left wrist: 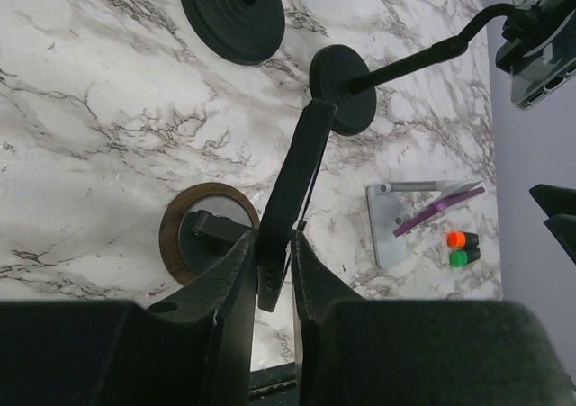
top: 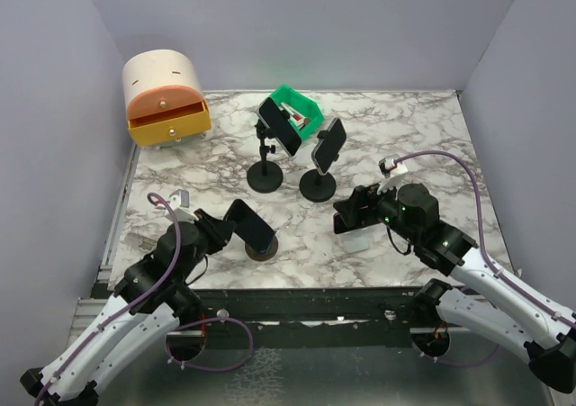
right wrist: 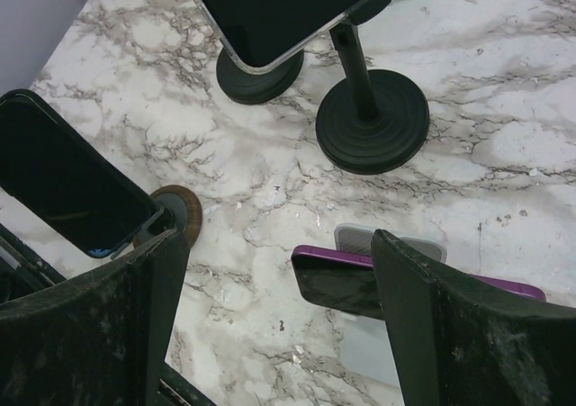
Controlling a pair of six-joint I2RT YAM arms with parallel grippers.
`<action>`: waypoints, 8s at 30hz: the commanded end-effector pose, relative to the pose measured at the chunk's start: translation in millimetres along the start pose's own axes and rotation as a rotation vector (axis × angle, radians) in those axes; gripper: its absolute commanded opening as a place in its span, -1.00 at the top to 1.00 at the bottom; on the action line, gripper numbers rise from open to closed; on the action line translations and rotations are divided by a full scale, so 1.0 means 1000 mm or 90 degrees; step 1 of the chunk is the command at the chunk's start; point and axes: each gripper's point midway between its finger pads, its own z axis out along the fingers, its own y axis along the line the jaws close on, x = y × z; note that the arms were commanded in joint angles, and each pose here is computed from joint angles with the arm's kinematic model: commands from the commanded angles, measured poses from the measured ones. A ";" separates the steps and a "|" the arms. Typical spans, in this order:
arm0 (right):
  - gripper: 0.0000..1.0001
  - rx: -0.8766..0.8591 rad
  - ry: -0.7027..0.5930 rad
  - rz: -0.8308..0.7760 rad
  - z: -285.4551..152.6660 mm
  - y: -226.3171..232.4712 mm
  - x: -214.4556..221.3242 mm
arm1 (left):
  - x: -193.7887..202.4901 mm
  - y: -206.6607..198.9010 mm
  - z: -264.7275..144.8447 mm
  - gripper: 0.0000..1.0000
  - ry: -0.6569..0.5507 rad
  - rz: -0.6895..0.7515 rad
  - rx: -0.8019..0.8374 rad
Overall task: Remove the phone from the phone stand
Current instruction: Remove the phone from the phone stand, then place the phone at the center of the board.
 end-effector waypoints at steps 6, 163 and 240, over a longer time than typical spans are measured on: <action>-0.74 -0.021 -0.020 0.006 -0.006 0.007 -0.011 | -0.019 -0.019 -0.011 0.99 -0.048 -0.018 0.064; 0.98 -0.164 0.227 0.229 -0.004 0.096 0.094 | -0.132 -0.073 -0.053 -0.97 -0.336 0.216 0.133; 0.98 0.193 -0.256 0.297 -0.001 -0.150 -0.270 | -0.121 -0.062 -0.043 -0.94 -0.320 0.193 0.120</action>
